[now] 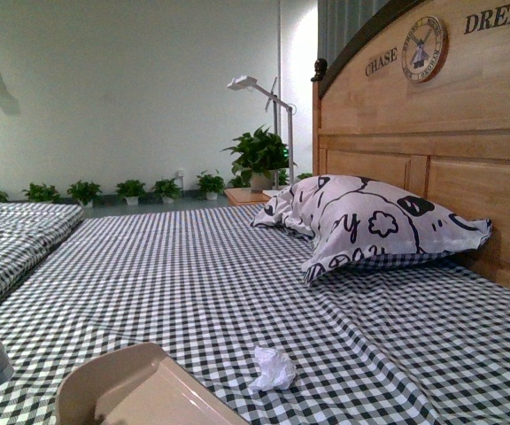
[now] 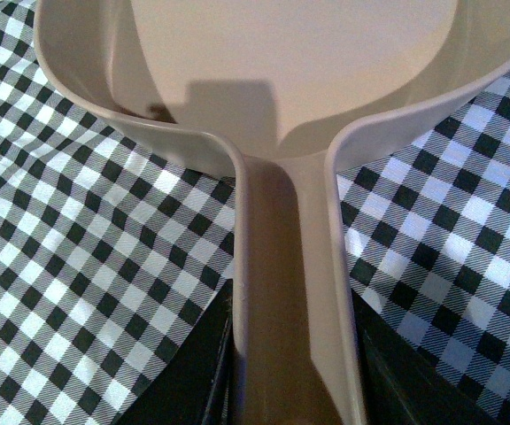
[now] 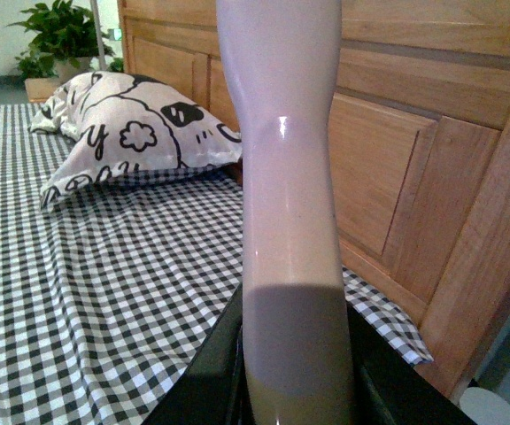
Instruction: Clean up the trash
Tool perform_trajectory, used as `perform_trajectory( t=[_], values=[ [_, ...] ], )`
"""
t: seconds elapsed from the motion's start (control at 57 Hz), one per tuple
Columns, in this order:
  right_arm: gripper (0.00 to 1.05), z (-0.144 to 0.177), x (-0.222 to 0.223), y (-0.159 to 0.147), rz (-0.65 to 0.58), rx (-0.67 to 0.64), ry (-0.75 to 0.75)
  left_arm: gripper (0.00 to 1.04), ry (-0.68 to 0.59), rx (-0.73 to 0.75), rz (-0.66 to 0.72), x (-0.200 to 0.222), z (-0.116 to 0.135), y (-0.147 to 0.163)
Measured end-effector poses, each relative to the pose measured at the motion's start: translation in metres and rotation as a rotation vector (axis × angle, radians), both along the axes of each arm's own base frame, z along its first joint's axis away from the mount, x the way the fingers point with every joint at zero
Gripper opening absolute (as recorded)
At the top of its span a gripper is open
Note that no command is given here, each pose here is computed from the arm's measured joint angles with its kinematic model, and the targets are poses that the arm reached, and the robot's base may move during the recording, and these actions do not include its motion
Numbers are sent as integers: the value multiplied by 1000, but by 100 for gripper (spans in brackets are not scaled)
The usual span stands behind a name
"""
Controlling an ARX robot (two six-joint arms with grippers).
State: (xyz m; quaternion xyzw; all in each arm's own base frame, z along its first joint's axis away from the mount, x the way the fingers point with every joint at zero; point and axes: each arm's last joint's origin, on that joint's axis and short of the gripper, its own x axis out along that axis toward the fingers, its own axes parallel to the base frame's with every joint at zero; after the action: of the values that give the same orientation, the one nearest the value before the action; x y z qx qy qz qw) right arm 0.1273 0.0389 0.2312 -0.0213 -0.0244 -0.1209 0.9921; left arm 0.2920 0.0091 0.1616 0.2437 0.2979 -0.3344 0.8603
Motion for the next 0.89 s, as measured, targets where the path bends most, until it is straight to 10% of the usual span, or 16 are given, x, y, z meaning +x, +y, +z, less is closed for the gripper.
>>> perform_trajectory(
  t=[0.263,0.421,0.894],
  values=[
    [20,0,0,0,2,1,1,28,0,0,0,0,0,0],
    [20,4,20,1,161,-8,289,28,0,0,0,0,0,0],
    [20,-4,188,38,307,-95,433,28,1,-2,-3,0,0,0]
  ],
)
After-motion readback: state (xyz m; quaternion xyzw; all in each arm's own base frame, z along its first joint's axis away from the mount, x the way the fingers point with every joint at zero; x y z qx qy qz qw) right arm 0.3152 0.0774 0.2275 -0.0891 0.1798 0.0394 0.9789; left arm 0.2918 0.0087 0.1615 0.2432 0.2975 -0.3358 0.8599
